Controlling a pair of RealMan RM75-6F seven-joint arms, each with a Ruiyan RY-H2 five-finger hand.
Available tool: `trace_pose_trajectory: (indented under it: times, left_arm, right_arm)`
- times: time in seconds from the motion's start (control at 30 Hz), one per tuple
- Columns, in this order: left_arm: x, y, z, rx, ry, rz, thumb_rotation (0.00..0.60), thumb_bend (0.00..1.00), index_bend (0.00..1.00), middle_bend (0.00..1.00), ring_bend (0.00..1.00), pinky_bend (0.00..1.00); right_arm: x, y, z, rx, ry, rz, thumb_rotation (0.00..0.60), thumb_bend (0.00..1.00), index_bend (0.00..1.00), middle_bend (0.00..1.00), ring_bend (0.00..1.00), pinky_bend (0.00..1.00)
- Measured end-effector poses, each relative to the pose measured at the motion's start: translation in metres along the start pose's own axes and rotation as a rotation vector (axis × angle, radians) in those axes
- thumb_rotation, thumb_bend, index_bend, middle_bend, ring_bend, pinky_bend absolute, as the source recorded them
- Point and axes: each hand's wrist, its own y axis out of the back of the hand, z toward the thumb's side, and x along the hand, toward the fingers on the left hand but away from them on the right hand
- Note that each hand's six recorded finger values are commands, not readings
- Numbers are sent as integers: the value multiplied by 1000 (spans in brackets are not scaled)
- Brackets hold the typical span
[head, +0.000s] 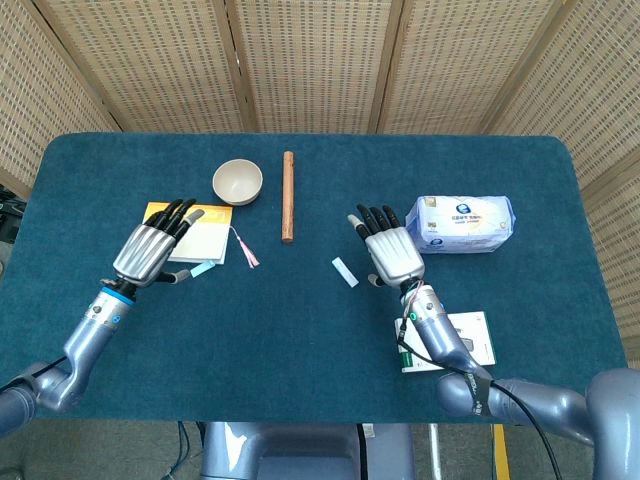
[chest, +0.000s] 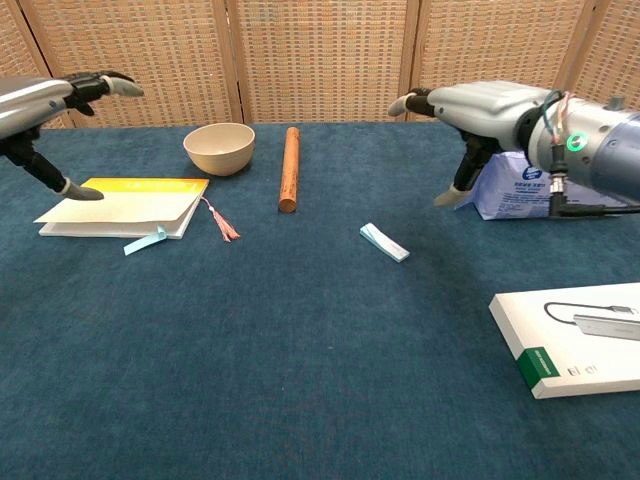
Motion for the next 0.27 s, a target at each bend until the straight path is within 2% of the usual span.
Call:
trace_pose_trajectory:
  times: [0.13,0.27]
  left_arm:
    - [-26,15,-19,-14,77,40,600,0,0,0,0,59]
    - [-71,24,-39,-75,205,71,600,0,0,0,0,3]
  right_arm:
    - [23,12,-23,-17,-19,-55,600,0,0,0,0,37]
    - [57,20,-56,-17,-42,-123,600,0,0,0,0,37]
